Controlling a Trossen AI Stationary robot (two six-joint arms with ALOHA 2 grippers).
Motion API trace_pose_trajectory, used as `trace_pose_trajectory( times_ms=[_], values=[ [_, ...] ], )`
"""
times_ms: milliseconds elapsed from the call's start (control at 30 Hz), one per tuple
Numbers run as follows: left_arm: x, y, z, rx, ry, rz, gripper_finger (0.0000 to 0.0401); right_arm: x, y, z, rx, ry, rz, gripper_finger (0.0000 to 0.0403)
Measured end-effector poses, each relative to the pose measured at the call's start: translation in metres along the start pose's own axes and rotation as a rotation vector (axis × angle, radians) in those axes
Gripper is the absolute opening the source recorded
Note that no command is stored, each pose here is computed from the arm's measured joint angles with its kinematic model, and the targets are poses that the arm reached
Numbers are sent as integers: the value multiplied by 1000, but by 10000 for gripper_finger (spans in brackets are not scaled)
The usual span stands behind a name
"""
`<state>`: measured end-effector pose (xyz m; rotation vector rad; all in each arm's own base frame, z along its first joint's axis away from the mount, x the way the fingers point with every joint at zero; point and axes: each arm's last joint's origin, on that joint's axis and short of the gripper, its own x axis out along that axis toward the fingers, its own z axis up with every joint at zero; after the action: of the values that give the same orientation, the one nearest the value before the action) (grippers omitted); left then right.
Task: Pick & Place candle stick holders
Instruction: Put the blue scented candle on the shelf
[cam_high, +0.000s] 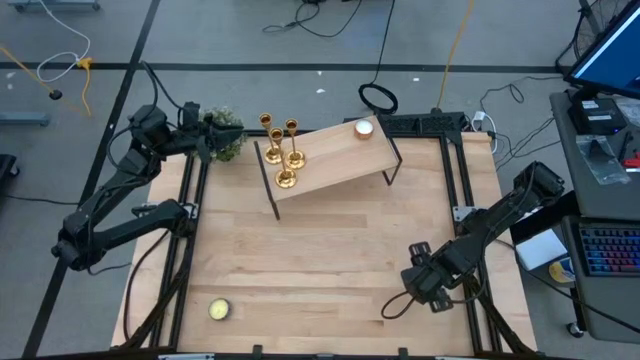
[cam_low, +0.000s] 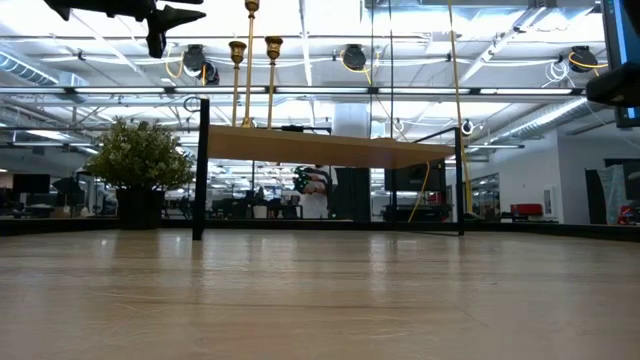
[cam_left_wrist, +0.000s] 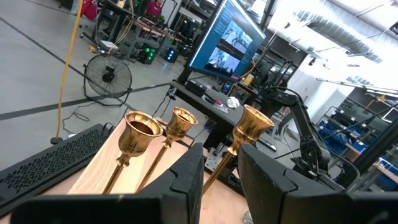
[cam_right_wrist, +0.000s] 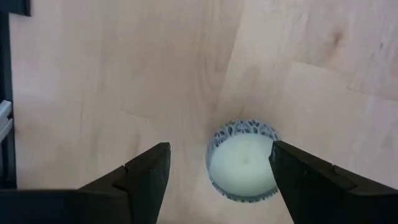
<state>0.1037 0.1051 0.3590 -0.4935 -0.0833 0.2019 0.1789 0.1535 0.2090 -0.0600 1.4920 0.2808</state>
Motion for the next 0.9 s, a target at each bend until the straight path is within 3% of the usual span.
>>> trace_pose_trajectory(
  times_ms=[433, 900],
  values=[
    [0, 0, 0, 14, 0, 0, 102, 0, -5, -5, 84, 41, -59, 272],
    [0, 0, 0, 23, 0, 0, 102, 23, -17, -23, 88, 137, -115, 386]
  ],
)
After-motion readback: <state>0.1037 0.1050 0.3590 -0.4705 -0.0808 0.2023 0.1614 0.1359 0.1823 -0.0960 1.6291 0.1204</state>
